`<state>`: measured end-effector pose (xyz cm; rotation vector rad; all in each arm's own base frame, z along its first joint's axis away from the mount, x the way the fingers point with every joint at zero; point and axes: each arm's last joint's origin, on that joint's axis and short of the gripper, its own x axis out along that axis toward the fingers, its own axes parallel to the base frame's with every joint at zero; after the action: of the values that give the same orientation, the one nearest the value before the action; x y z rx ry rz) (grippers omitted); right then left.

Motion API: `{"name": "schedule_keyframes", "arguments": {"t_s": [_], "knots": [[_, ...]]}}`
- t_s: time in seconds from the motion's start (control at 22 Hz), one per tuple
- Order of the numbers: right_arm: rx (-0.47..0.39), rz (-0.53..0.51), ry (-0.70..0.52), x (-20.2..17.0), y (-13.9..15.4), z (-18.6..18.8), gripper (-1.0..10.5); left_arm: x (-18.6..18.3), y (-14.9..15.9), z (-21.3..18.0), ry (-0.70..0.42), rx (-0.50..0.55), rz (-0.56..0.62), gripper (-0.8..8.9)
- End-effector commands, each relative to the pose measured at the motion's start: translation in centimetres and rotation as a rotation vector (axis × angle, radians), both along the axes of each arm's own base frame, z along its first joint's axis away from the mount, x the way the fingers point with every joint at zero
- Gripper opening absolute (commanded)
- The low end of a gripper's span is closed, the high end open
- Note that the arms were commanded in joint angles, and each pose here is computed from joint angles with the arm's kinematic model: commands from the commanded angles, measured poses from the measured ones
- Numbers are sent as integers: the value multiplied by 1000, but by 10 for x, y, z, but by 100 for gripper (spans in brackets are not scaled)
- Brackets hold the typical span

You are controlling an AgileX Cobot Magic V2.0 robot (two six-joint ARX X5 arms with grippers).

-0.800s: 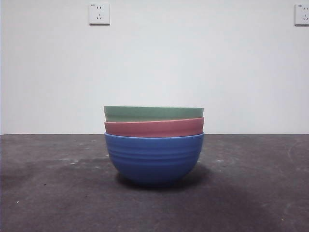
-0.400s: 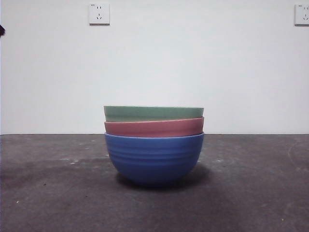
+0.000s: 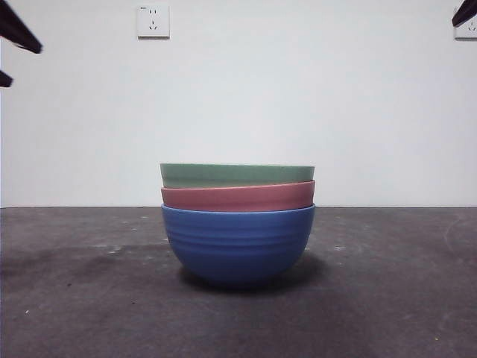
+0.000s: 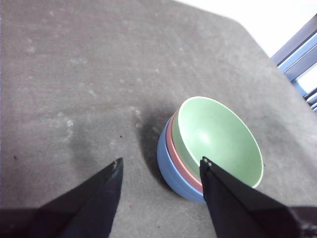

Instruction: Pick up the green bowl on the top,put the green bowl on the left,pick up the red bowl in the middle,put the red bowl on the right

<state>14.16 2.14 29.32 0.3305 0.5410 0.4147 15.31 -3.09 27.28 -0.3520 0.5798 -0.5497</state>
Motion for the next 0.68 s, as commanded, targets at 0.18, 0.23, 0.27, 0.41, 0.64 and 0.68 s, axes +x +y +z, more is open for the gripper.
{"name": "schedule_keyframes", "arguments": {"t_s": [0.18, 0.23, 0.27, 0.41, 0.64, 0.68], "knots": [[-9, 21, 12, 4, 3, -1, 286, 25, -25, 16, 49, 140, -74, 251], [-9, 24, 15, 4, 3, -2, 284, 30, -30, 18, 58, 164, -84, 251], [-9, 27, 16, 4, 3, -2, 284, 37, -40, 22, 68, 206, -106, 251], [-10, 26, 17, 4, 3, -2, 284, 54, -73, 29, 79, 301, -155, 251], [-10, 26, 16, 4, 3, -2, 284, 80, -124, 18, 138, 483, -201, 251], [-10, 26, 16, 4, 3, -2, 284, 84, -132, 11, 154, 509, -209, 251]]}}
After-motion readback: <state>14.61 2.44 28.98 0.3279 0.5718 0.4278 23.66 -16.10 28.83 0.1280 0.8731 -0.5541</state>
